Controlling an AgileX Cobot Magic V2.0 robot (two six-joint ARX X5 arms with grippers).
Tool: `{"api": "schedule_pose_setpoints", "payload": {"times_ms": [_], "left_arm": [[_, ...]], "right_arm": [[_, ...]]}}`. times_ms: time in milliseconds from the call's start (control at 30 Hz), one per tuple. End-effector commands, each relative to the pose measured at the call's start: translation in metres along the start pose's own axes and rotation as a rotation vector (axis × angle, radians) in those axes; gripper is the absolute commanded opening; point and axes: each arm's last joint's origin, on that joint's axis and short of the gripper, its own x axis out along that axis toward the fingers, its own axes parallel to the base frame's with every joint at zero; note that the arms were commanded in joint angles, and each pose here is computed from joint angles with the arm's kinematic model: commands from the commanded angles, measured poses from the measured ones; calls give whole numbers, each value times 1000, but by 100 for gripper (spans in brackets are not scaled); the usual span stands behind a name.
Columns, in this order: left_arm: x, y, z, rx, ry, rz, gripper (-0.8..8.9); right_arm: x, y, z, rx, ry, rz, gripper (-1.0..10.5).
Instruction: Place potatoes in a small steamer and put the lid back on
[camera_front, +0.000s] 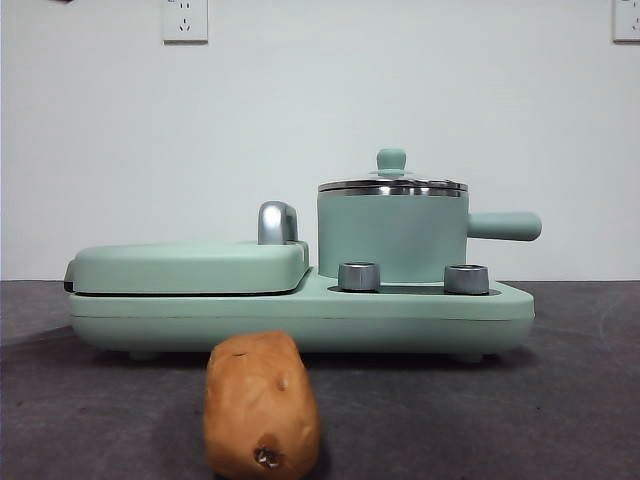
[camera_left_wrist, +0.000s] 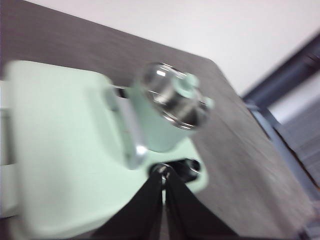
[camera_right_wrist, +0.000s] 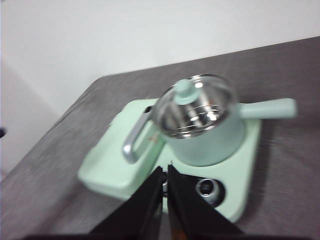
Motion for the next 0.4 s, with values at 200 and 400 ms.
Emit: {"api": "schedule_pose_setpoints", "payload": {"times_ms": [200, 400], "left_arm": [[16, -14, 18, 124, 73, -102, 33], [23, -16, 15, 170, 112, -125, 34]], "right_arm": [[7, 6, 18, -88, 87, 127, 12], [9, 5, 17, -95, 98, 137, 13]]}}
